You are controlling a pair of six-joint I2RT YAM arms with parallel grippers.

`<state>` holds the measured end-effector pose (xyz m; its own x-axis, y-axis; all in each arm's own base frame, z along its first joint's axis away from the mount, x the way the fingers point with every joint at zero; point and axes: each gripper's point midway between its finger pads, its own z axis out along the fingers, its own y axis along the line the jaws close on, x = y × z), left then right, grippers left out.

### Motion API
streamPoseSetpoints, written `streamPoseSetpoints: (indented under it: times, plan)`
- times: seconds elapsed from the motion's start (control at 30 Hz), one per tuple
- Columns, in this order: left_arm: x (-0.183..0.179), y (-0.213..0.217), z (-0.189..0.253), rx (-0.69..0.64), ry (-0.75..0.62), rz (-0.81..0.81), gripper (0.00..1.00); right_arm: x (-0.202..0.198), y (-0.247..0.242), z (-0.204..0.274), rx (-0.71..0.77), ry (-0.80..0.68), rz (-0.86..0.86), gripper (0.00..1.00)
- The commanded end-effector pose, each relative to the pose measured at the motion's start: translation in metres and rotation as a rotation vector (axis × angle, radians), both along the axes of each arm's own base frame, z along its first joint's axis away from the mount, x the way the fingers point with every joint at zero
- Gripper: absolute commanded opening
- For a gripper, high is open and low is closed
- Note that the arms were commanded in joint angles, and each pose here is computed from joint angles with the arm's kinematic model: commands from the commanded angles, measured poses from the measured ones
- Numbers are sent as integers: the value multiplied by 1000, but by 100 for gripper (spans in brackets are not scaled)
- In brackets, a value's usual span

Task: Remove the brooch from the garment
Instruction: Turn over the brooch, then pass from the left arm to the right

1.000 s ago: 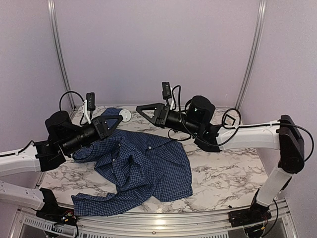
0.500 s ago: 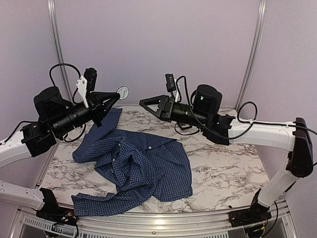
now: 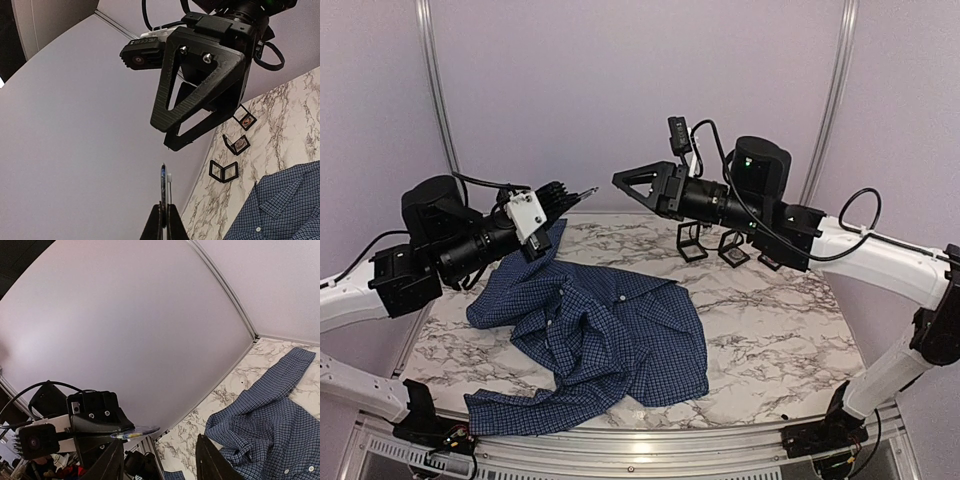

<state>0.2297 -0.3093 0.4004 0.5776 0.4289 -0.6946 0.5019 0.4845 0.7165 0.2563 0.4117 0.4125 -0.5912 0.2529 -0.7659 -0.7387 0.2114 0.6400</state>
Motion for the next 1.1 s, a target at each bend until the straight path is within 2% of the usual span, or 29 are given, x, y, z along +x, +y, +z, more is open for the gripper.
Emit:
streamPoseSetpoints:
  times: [0.0,0.13,0.47,0.77,1.07]
  plan:
    - [5,-2,3,182,-257,128,0,-1,-4,14,-27,-27,5,47]
    - [4,-2,-2,249,-394,213,0,-5,1,15,-23,-15,44,46]
    - [8,4,-17,381,-567,349,0,-4,13,2,-54,21,85,43]
    - [9,3,-33,461,-660,390,0,-3,27,-6,-76,51,137,41]
    - [7,3,-39,510,-728,421,0,3,37,-20,-108,109,160,34]
